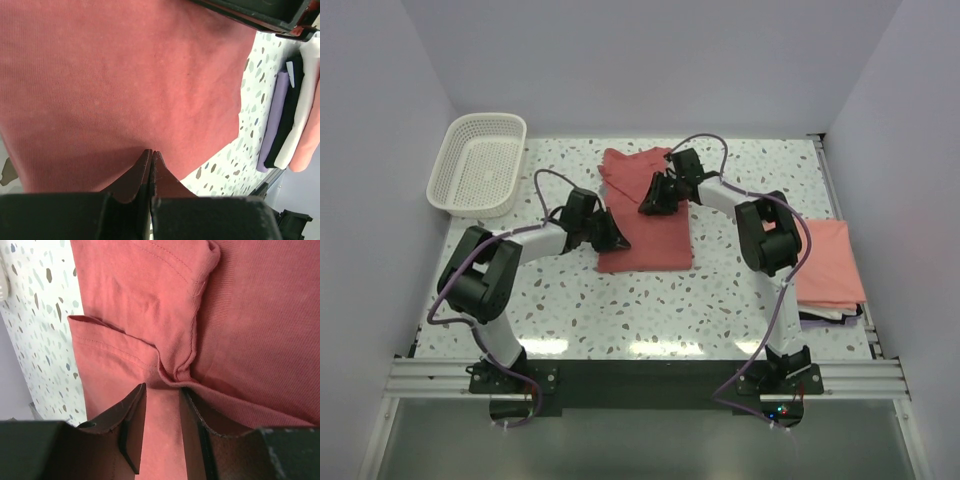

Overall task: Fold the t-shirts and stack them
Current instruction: Fold the tshirt

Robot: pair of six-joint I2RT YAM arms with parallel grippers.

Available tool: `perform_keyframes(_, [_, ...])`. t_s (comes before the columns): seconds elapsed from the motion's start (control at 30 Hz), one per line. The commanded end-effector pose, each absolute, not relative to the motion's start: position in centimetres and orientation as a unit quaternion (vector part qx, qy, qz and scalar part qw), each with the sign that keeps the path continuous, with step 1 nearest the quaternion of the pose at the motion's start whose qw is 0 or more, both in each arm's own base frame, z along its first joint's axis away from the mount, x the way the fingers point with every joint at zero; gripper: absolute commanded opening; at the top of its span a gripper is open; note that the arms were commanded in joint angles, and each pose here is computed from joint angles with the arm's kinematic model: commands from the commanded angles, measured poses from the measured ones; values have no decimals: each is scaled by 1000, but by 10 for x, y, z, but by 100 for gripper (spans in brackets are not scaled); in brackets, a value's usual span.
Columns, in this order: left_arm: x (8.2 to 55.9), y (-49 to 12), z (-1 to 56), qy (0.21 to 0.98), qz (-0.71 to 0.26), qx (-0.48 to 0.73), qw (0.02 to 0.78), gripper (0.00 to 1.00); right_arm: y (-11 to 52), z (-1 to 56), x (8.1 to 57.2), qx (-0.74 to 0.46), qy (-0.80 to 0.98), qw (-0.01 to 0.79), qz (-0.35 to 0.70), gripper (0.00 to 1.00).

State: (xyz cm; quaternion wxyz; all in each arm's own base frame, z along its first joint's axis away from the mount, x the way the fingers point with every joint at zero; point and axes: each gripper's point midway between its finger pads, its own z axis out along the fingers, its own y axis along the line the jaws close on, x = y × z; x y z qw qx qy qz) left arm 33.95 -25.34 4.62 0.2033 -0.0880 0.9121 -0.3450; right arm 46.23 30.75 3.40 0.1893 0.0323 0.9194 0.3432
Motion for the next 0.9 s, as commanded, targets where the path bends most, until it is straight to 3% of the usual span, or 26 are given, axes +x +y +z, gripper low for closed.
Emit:
perform_keyframes(0.0, [349, -257, 73, 895, -366, -75, 244, 0, 313, 77, 471, 17, 905, 218, 366, 37])
perform_keyframes(0.17, [348, -261, 88, 886, -383, -69, 253, 0, 311, 130, 465, 4, 890, 250, 381, 38])
perform_keyframes(0.4, [335, -288, 101, 874, -419, -39, 244, 0, 291, 145, 423, 55, 881, 260, 391, 38])
perform_keyframes(0.6, [310, -305, 72, 879, -424, -29, 215, 0, 270, 106, 371, 94, 882, 241, 395, 37])
perform_keyframes(0.87, [283, -299, 19, 892, -415, -45, 175, 0, 231, 21, 322, 108, 922, 185, 322, 37])
